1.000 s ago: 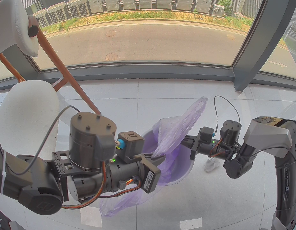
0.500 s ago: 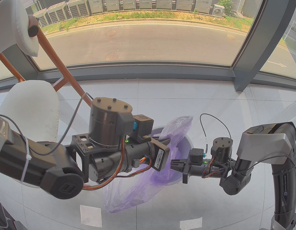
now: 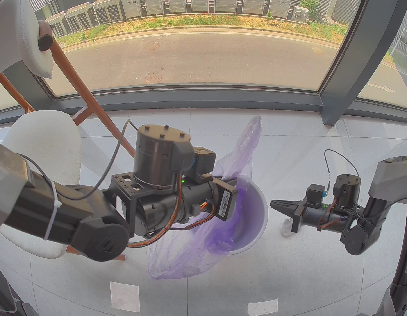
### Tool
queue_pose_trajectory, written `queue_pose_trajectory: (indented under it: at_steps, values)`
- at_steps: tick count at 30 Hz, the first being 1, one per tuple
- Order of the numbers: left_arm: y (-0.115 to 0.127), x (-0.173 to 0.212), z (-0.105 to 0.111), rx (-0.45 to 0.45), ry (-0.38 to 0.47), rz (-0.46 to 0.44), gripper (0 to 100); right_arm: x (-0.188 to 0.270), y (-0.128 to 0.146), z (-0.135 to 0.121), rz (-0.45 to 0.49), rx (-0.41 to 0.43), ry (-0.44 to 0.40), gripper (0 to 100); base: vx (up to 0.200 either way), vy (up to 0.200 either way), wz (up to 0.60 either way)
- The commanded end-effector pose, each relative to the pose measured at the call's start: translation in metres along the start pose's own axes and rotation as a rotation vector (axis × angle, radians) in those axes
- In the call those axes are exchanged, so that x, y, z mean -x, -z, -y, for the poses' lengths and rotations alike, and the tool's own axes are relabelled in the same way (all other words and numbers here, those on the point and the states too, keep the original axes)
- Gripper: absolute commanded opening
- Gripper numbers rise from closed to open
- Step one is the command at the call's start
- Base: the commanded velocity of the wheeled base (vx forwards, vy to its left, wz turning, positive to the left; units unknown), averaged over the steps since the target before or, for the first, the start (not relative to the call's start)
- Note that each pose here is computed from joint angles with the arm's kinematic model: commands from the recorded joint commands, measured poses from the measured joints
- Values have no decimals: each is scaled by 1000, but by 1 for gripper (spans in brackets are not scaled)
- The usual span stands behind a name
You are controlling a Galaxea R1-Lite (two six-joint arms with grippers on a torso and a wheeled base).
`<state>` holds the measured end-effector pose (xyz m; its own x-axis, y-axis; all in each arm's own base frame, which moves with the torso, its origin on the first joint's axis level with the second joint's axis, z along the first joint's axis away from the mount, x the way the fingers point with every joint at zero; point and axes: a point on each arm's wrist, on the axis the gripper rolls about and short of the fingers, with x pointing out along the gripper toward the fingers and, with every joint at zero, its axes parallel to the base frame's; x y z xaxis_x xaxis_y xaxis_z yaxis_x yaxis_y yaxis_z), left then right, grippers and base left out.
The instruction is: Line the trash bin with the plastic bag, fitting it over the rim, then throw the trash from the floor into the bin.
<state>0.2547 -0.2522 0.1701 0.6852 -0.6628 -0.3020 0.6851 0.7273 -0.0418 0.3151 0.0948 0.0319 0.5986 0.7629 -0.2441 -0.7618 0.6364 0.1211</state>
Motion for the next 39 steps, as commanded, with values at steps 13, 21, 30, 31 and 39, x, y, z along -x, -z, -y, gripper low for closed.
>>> queue_pose_trajectory:
  at_steps: [13,21,30,31,39]
  values:
    - [-16,-22,4,7,9,56,0,-11,54,-118,-209,0,-169,0,0,0,0]
    - [-15,-22,4,8,2,54,0,-46,64,-139,-192,25,-240,0,0,0,0]
    - [-14,-27,4,8,0,51,0,-67,78,-156,-200,2,-336,0,0,0,0]
    - [-14,-26,6,6,4,51,0,-73,79,-155,-187,5,-335,0,0,0,0]
    - [-13,-26,20,-4,40,47,0,-117,68,-147,-50,1,-324,0,0,0,0]
